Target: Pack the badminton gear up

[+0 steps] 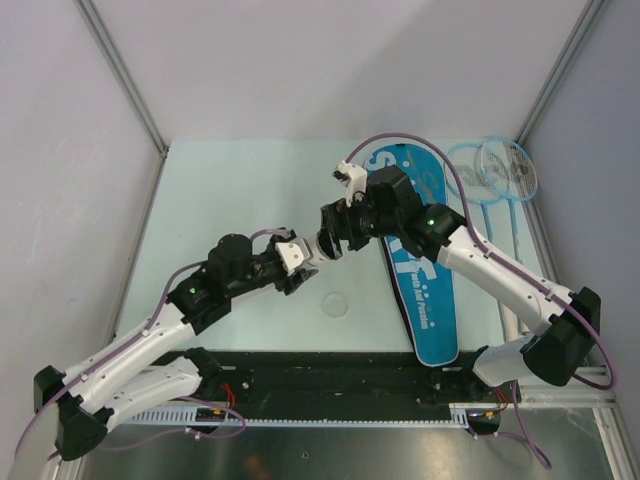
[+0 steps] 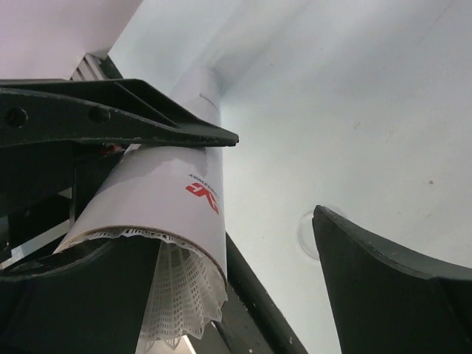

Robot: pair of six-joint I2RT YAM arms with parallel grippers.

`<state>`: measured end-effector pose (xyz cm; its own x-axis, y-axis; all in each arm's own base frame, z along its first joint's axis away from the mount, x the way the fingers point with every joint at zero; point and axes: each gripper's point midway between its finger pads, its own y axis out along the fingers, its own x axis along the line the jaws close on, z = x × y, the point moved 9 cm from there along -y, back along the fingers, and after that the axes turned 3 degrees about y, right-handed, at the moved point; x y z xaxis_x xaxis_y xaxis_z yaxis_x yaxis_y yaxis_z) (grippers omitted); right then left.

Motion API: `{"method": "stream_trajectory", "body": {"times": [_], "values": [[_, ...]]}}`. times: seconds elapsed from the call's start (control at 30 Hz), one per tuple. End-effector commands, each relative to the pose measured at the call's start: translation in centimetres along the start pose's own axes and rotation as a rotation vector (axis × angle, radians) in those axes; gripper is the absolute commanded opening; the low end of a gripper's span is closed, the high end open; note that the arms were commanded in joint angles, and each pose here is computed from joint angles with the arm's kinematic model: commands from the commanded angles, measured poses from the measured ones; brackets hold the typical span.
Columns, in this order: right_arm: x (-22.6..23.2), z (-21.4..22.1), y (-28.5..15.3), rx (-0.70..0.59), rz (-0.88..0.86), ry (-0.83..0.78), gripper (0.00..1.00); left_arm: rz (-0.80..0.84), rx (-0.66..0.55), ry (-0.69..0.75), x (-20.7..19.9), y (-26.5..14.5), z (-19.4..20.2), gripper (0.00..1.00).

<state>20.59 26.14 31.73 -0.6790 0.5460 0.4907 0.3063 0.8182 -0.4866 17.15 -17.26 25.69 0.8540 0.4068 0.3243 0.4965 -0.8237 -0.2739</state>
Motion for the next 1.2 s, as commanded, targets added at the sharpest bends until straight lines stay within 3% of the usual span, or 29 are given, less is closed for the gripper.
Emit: {"method": "stream_trajectory", "body": {"times": [0.0, 0.3, 0.43, 0.57, 0.87, 0.97, 1.0, 1.17], "values": [[1.1, 0.2, 3.1, -0.057, -0.047, 0.041, 0.88, -0.083, -0.173, 0.086, 1.1, -1.0, -2.9, 0.01], [-0.8, -0.4, 3.4, -0.056, -0.037, 0.111, 1.0, -0.123, -0.259, 0.132, 1.0, -2.2, -3.3, 0.02], [-0.3, -0.5, 1.6, -0.081, -0.004, 0.108, 1.0, -0.187, -0.23, 0.121, 1.5, -2.4, -3.0, 0.03], [1.4, -1.6, -2.3, -0.191, -0.005, 0.082, 1.0, -0.245, -0.187, 0.11, 2.0, -2.2, -2.5, 0.03], [2.3, -1.7, -6.4, -0.272, 0.038, 0.055, 1.0, -0.26, -0.176, 0.097, 2.2, -2.1, -2.4, 0.03], [0.4, -1.1, -6.8, -0.355, 0.253, 0.158, 1.0, -0.315, -0.16, 0.083, 2.6, -2.5, -2.3, 0.04], [-1.3, -0.5, -6.7, -0.399, 0.396, 0.198, 1.0, -0.349, -0.15, 0.075, 2.8, -2.7, -2.3, 0.04], [-4.3, 3.7, -3.6, -0.371, 0.545, 0.292, 1.0, -0.549, -0.095, 0.027, 4.2, -4.0, -2.1, 0.05]]}}
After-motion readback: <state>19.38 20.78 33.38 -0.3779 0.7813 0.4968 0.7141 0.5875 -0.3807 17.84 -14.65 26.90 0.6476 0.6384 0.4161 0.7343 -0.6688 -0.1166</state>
